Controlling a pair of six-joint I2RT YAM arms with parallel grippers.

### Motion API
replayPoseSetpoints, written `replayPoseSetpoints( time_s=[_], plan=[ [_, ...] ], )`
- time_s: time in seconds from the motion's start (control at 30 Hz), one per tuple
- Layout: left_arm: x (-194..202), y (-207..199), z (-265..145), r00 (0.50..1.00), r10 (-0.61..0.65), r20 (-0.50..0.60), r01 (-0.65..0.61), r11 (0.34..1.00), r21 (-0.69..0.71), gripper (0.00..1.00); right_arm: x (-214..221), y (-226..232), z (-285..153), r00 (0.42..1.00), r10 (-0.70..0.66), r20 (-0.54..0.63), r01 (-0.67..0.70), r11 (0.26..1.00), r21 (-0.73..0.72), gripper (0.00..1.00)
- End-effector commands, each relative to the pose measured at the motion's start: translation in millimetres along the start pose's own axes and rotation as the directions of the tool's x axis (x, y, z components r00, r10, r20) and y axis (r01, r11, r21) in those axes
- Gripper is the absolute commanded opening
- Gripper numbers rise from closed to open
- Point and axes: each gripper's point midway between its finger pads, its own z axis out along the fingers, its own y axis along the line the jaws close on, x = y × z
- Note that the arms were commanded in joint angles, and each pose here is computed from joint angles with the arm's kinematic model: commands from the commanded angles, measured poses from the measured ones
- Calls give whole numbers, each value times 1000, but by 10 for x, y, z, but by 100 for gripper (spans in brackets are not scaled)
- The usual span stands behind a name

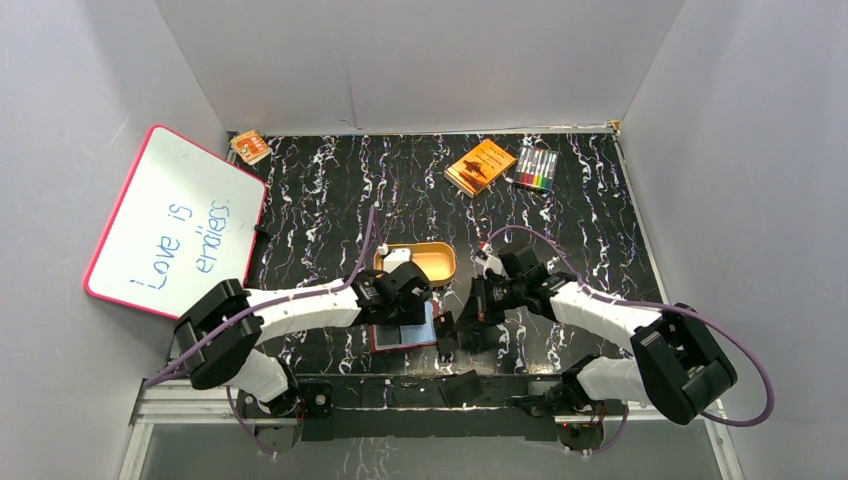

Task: Put the credit cards into the card holder
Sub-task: Turn over the card slot in the card holder.

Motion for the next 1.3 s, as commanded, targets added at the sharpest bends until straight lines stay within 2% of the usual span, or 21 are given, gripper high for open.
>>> replayPoseSetpoints(
  time_s=[0.0,0.17,0.37,0.63,0.77,1.07,1.27],
  plan=[
    [-199,-91,-245,998,3,56,-4,999,31,55,-107,216,17,997,-76,13,77,995,-68,0],
    [-217,-118,-264,998,32,57,-34,999,39,58,-190,122,-39,995,-63,78,61,998,25,0],
    [-89,-115,-125,994,113,-1,-113,993,19,64,-194,84,-238,984,-78,160,62,993,101,0],
    [73,-43,111,977,205,-57,-208,976,-60,63,-111,95,-412,977,-92,193,68,990,125,0],
    [169,94,184,971,221,-93,-231,967,-113,52,-126,139,-427,975,-96,200,74,991,116,0],
    [194,260,131,977,201,-74,-210,966,-150,2,-104,236,-361,983,-104,149,97,994,60,0],
    [164,268,95,984,173,-45,-178,973,-145,0,-47,405,-236,985,-156,77,157,988,3,0]
  ],
)
